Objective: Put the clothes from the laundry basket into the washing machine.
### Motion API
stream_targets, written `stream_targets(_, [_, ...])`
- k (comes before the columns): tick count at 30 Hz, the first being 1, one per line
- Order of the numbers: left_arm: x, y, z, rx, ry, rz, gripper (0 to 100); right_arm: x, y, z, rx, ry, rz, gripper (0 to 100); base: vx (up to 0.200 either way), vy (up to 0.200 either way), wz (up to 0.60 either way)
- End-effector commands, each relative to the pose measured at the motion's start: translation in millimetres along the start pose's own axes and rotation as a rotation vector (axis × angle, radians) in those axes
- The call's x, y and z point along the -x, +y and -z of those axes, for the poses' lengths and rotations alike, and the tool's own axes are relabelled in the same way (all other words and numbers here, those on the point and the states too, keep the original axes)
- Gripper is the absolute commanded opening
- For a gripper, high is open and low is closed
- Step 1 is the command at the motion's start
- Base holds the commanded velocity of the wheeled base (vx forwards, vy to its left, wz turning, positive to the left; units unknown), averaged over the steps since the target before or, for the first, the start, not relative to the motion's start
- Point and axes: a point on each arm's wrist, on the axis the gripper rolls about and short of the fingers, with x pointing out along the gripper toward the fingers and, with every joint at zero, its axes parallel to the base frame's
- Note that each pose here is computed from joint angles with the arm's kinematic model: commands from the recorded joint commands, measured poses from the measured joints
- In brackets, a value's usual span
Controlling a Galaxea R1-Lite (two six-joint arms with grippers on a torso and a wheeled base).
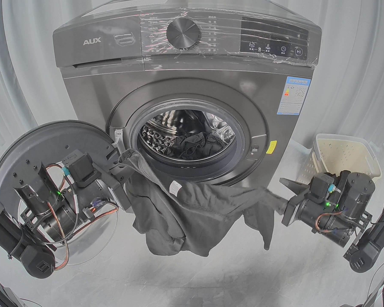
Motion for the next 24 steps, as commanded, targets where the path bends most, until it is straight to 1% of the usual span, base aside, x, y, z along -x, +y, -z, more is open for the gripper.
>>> stream_targets(1, [-15.2,1.9,0.3,0.000,-0.023,-0.017,0,15.6,15.2,19.2,0.002,0.104,-0.089,100,0.000,0.000,0.00])
stream_targets(5, [-20.7,4.5,3.9,0.004,-0.021,-0.045,0,21.8,15.5,31.3,0.012,0.170,-0.113,100,0.000,0.000,0.00])
stream_targets(8, [-21.8,4.4,4.2,0.008,-0.021,-0.043,0,25.5,16.8,36.9,0.015,0.206,-0.170,100,0.000,0.000,0.00])
stream_targets(9, [-22.9,4.7,4.2,0.011,-0.022,-0.045,0,29.8,19.3,40.1,0.019,0.228,-0.199,100,0.000,0.000,0.00])
stream_targets(12, [-25.9,5.4,4.6,0.011,-0.027,-0.048,0,37.0,26.1,45.0,0.027,0.262,-0.245,100,0.000,0.000,0.00])
stream_targets(14, [-25.5,5.0,5.2,0.014,-0.024,-0.048,0,33.7,30.5,44.1,0.032,0.250,-0.260,100,0.000,0.000,0.00])
stream_targets(17, [-26.5,-0.6,5.1,0.018,-0.025,-0.028,0,13.2,31.2,40.9,0.034,0.204,-0.251,100,0.000,0.000,0.00])
stream_targets(19, [-26.7,-1.9,5.2,0.019,-0.025,-0.023,0,9.0,31.0,41.6,0.034,0.201,-0.248,100,0.000,0.000,0.00])
stream_targets(20, [-27.2,-9.4,5.3,0.024,-0.023,0.002,0,-13.1,29.9,45.9,0.037,0.183,-0.219,100,0.000,0.000,0.00])
stream_targets(21, [-28.0,-12.8,5.2,0.026,-0.024,0.014,0,-22.9,29.6,50.2,0.040,0.182,-0.201,100,0.000,0.000,0.00])
stream_targets(24, [-30.0,-17.5,2.2,0.026,-0.037,0.032,0,-41.4,33.9,59.1,0.044,0.178,-0.208,100,0.000,0.000,0.00])
